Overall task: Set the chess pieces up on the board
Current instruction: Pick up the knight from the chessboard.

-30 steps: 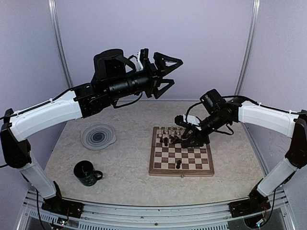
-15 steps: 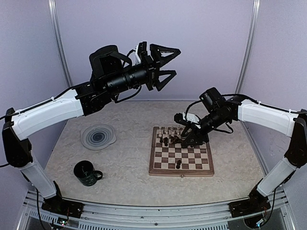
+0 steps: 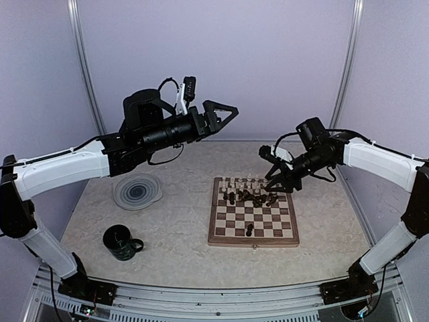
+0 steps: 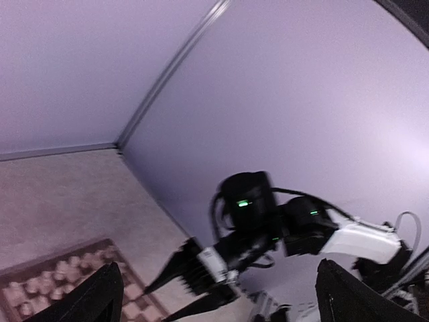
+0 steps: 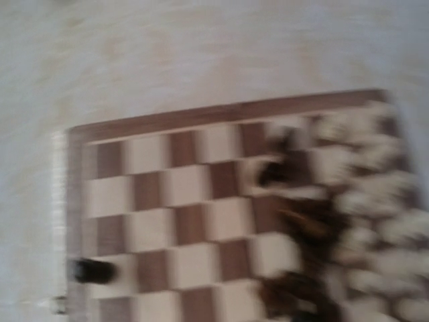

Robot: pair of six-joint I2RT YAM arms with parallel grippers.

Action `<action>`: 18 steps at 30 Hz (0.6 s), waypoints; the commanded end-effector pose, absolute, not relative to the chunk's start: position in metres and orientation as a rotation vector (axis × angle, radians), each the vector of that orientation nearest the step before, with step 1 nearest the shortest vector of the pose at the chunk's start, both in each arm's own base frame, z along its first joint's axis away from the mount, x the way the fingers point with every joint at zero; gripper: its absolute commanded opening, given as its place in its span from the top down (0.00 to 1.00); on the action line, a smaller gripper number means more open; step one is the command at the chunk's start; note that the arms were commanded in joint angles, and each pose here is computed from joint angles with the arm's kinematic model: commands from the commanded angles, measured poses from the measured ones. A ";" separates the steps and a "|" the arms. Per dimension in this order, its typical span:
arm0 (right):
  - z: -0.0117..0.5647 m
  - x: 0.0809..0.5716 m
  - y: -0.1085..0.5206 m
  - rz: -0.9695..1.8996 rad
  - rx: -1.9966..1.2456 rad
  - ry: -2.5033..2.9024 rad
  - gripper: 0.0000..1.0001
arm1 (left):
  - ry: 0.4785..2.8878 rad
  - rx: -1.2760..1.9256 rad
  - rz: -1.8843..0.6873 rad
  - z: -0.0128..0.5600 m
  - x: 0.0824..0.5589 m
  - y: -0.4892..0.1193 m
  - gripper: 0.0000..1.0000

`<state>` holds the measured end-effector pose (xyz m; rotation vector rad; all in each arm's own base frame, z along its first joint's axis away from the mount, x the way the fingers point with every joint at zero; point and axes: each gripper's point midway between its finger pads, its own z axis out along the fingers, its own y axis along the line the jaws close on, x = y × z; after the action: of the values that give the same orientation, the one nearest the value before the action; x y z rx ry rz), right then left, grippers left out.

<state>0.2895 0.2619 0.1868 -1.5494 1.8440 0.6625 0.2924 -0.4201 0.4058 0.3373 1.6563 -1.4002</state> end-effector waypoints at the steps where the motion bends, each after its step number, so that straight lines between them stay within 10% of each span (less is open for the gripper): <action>1: 0.202 0.310 0.235 0.568 -1.416 1.821 0.53 | 1.737 0.475 -0.821 0.354 0.334 -0.369 0.01; 5: 0.191 0.314 0.223 0.501 -1.381 1.802 0.53 | 1.745 0.595 -0.265 0.306 0.345 -0.340 0.01; 10: 0.176 0.322 0.220 0.470 -1.359 1.836 0.53 | 1.632 0.015 0.448 0.291 0.379 -0.213 0.01; 14: 0.163 0.319 0.225 0.533 -1.361 1.861 0.53 | 1.814 0.223 0.117 0.256 0.406 -0.253 0.04; 18: 0.153 0.324 0.221 0.489 -1.356 1.883 0.54 | 1.869 0.496 -0.266 0.245 0.389 -0.309 0.43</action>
<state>0.3181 0.2238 0.1638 -1.3775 1.8641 0.5154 0.4082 -0.2532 0.2308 0.2864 1.8492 0.1084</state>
